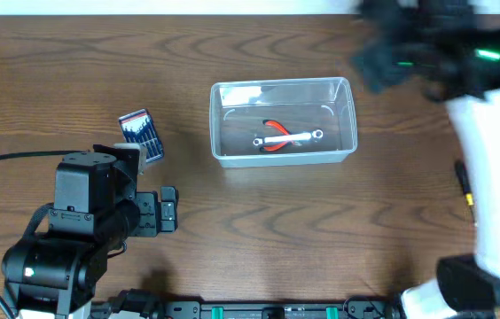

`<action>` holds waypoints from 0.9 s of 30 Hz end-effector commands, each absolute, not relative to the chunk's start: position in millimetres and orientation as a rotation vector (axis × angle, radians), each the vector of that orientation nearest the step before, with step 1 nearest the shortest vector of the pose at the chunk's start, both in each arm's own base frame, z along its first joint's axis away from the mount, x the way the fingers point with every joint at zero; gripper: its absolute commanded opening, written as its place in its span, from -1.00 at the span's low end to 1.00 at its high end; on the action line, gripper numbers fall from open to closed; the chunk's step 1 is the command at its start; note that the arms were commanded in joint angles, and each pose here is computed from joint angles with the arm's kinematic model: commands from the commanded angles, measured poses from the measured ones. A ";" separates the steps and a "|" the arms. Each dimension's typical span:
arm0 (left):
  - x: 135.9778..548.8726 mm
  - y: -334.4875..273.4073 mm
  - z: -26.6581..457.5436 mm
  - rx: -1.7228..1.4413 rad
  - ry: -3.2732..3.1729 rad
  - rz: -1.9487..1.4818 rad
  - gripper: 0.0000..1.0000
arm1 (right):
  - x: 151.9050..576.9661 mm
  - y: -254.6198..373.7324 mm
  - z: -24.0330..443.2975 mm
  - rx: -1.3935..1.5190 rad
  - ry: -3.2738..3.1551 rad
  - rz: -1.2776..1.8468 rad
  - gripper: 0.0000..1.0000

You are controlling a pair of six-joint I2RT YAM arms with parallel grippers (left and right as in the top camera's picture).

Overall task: Pack container
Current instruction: 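Move right gripper back toward the black-and-yellow screwdriver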

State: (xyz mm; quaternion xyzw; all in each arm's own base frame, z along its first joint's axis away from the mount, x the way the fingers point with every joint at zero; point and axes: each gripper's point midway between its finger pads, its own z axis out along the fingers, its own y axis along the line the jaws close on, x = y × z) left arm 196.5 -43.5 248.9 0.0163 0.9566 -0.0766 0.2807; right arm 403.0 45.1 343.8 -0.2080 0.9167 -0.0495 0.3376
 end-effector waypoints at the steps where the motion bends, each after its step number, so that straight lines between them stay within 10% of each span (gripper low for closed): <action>1: 197.3 -42.2 255.4 0.032 2.545 -0.202 0.97 | 387.1 -12.5 319.7 0.016 2.570 -0.074 0.99; 21: 203.3 -43.1 259.7 0.066 2.513 -0.196 0.97 | 186.7 -57.9 288.5 0.414 2.750 -0.121 0.99; 27: 203.7 -43.2 260.1 0.072 2.511 -0.194 0.97 | 204.6 -81.7 226.9 0.259 2.738 -0.129 0.98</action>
